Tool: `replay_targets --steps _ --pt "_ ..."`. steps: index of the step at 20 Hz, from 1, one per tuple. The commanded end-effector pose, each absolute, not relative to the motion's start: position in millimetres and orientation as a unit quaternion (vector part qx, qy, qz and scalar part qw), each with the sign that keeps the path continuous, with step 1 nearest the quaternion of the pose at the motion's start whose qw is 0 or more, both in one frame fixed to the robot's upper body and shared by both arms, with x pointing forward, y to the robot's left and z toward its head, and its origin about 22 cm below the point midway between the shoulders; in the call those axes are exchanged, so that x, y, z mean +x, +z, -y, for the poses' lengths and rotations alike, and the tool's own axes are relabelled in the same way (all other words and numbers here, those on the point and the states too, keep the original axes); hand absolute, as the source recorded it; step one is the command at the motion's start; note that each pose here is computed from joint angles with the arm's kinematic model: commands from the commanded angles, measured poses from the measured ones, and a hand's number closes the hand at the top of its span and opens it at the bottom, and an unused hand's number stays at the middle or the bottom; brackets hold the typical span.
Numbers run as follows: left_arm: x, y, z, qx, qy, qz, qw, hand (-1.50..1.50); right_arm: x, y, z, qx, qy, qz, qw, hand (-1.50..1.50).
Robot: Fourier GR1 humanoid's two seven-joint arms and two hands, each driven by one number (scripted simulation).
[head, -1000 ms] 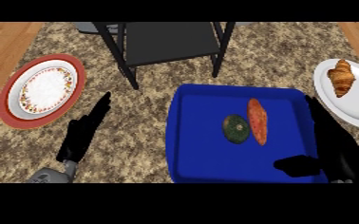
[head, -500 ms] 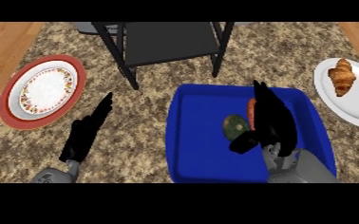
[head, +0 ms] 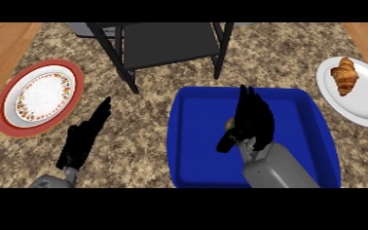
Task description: Pick the squash from the tray and place it in the tiered shelf
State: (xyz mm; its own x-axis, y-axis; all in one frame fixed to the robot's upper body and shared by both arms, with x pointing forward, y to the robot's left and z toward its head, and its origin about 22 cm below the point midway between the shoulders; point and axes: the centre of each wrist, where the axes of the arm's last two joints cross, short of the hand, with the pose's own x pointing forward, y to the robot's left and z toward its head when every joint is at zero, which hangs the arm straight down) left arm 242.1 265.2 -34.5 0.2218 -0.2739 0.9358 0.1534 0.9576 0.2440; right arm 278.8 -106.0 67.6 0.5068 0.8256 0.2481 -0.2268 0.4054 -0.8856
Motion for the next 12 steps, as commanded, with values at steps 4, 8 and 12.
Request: replay_targets --steps 4,8,12 --pt "242.7 -26.9 -257.5 0.050 -0.132 0.606 0.783 0.00 281.9 64.5 86.9 -0.491 0.328 0.242 0.770 -1.50" --pt "245.6 -28.0 -262.8 0.049 -0.123 0.617 0.775 0.00 281.2 54.0 81.0 -0.500 0.334 0.227 0.766 -1.50" --pt "242.7 -28.6 -275.3 0.059 -0.138 0.608 0.780 0.00 289.6 56.0 87.6 -0.489 0.336 0.229 0.771 -1.50"
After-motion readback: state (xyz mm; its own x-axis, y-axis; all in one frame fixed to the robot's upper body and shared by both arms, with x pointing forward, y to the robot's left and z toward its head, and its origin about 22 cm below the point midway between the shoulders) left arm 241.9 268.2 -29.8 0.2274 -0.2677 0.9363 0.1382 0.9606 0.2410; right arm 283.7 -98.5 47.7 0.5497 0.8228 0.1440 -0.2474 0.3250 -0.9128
